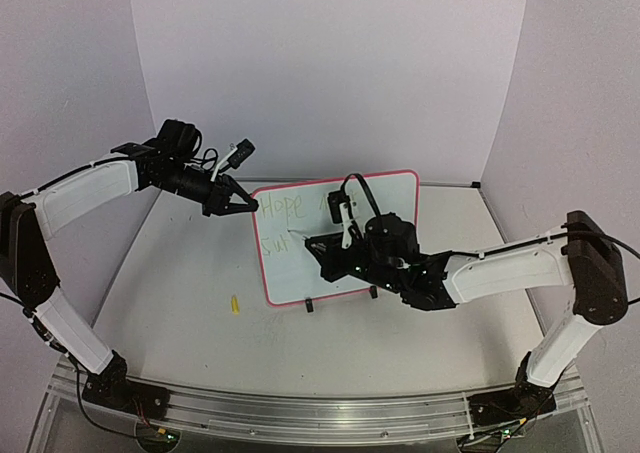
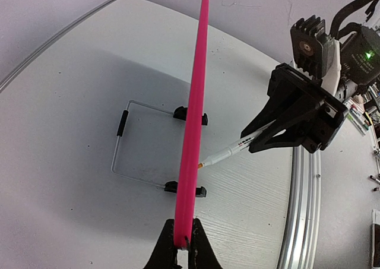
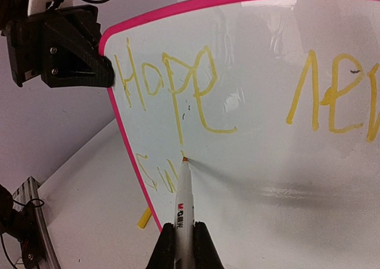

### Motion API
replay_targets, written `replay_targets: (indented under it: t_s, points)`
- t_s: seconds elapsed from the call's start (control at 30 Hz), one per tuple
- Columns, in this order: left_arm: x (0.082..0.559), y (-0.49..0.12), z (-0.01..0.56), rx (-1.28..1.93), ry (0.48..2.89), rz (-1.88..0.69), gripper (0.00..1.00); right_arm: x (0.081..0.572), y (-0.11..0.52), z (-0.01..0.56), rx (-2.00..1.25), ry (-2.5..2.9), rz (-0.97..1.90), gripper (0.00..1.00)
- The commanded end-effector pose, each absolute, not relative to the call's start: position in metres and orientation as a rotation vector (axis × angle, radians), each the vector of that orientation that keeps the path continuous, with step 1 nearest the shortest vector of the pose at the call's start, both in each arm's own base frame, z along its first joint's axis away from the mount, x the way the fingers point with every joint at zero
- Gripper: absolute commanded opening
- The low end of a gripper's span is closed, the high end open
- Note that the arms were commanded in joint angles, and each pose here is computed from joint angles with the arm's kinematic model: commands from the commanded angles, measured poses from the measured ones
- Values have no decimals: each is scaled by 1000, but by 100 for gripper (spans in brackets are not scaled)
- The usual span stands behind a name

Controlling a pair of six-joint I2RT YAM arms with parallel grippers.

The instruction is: Write a sentence on the whiteboard

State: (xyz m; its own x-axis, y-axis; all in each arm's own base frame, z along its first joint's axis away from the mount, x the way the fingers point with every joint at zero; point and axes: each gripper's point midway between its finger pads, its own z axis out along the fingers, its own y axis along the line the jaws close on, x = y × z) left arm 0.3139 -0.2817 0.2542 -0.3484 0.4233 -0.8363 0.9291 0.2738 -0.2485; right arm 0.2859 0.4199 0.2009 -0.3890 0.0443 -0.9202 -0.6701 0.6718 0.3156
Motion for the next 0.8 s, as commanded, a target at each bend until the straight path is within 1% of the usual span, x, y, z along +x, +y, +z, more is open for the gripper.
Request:
replay_targets:
  t_s: [0.0, 0.17, 0.3, 0.77]
  points:
    - [305, -285, 225, 1253, 2003, -988, 0, 289, 407, 176, -442, 1895, 796, 0]
    - [305, -285, 226, 1254, 2002, -990, 0, 283, 408, 161, -454, 1936, 823, 0]
    - [305, -285, 225, 1254, 2002, -989, 0, 284, 407, 161, -448, 1934, 816, 0]
    - [305, -285, 225, 1254, 2002, -990, 0, 288, 415, 218, -431, 1758, 887, 0]
